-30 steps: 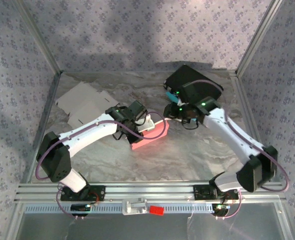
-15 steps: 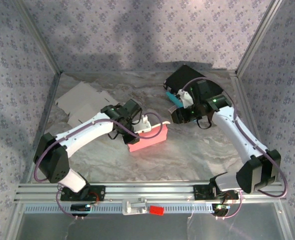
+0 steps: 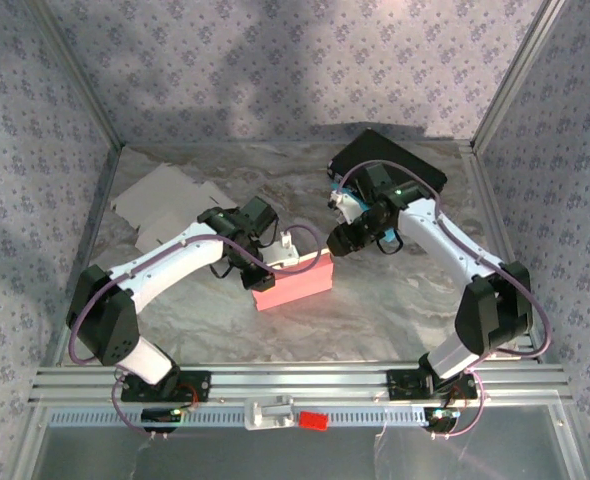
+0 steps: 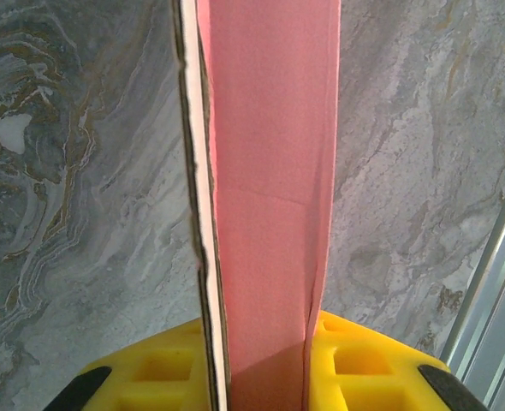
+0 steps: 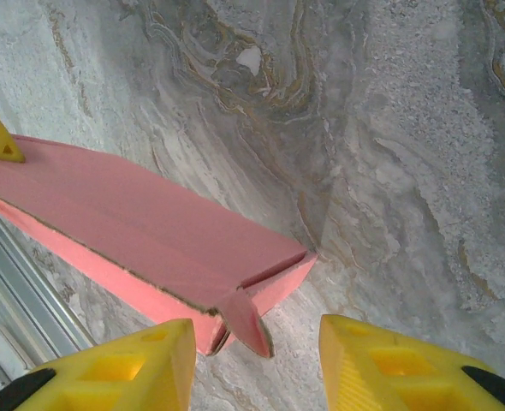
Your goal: Fold the paper box
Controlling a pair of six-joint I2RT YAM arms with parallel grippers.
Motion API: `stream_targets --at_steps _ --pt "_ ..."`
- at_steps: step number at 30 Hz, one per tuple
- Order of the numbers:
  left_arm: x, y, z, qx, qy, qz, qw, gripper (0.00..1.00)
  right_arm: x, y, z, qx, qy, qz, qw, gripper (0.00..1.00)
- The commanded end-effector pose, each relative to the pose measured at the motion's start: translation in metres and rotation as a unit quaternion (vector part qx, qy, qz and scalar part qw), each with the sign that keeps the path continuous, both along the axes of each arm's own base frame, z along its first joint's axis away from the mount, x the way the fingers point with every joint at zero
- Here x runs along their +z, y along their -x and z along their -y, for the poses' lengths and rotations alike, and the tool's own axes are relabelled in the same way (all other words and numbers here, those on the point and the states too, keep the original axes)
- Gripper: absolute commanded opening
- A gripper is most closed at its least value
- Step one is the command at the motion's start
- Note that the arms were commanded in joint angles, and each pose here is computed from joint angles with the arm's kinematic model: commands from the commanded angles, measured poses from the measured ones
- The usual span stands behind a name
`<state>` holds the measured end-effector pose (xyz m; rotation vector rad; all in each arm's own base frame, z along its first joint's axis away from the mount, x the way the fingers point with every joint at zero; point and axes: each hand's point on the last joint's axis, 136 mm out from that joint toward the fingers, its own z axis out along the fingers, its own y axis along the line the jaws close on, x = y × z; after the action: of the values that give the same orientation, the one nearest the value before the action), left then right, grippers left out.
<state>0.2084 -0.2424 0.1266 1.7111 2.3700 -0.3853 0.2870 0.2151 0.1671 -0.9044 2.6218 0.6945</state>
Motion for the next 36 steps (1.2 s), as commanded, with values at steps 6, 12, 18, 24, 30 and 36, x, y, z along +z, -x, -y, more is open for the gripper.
stream_targets --at_steps 6,12,18,24,30,36 --pt "0.010 0.001 0.001 -0.009 0.008 -0.005 1.000 0.21 0.007 0.009 -0.008 0.028 -0.010 -0.009 1.000 0.37" --pt "0.010 0.001 0.000 -0.008 0.008 -0.004 1.000 0.21 0.005 0.011 -0.005 0.026 -0.004 -0.007 1.000 0.37" --pt "0.012 0.001 0.001 -0.007 0.010 -0.003 1.000 0.21 0.002 0.013 -0.005 0.027 0.007 -0.010 1.000 0.28" --pt "0.012 0.000 0.002 -0.005 0.011 -0.003 1.000 0.21 0.000 0.014 -0.004 0.025 0.013 -0.010 1.000 0.23" --pt "0.012 -0.002 0.002 -0.004 0.009 -0.002 1.000 0.21 0.002 0.016 -0.004 0.025 0.018 -0.005 1.000 0.21" --pt "0.013 -0.004 0.004 -0.002 0.010 -0.004 1.000 0.21 -0.002 0.018 -0.003 0.023 0.035 0.001 0.999 0.20"
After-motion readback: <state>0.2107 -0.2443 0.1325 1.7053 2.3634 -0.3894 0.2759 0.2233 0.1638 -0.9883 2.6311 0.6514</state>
